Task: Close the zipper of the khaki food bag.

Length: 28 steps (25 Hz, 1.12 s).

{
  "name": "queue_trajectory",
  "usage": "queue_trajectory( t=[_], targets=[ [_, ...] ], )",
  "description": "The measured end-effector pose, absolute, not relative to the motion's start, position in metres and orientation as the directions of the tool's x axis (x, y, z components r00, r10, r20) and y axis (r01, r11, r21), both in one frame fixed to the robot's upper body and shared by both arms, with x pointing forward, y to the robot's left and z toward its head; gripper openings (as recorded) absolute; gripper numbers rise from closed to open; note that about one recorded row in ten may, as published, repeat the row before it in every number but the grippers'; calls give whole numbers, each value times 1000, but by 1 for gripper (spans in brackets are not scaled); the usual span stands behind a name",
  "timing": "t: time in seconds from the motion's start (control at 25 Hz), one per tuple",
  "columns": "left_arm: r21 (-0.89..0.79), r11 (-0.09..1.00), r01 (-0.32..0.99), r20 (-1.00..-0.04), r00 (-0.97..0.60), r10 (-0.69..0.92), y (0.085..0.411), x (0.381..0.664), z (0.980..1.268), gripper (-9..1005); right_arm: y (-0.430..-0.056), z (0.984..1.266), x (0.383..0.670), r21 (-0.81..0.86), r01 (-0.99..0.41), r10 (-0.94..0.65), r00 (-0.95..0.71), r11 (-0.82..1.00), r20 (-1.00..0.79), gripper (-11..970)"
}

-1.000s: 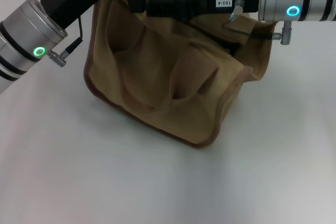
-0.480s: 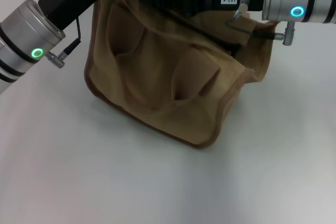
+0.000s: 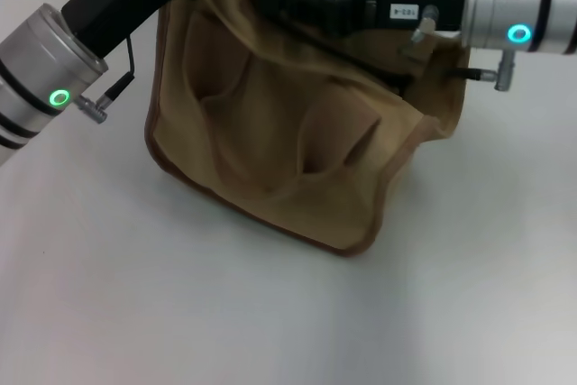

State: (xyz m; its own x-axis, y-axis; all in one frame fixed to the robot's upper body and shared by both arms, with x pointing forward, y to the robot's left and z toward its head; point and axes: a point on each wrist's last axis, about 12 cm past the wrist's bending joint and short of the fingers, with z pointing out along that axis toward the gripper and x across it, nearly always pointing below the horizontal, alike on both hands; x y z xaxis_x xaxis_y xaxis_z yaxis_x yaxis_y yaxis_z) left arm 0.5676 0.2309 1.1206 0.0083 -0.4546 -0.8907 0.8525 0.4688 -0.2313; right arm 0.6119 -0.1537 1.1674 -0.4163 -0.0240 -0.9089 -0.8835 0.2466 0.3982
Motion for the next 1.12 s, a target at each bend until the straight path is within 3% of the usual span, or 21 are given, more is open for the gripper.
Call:
queue_trajectory(
  t=[0.48,1.12],
  targets=[
    [-275,574,771,-881,37,-472,264,549,1104,95,-192,1155,592,450,-861,80,-444,239,-892,3],
    [-277,694,665,-888,99,-450,304,528,1092,96,-223,1138,562,504,-842,106,-492,192,-864,2]
  ],
)
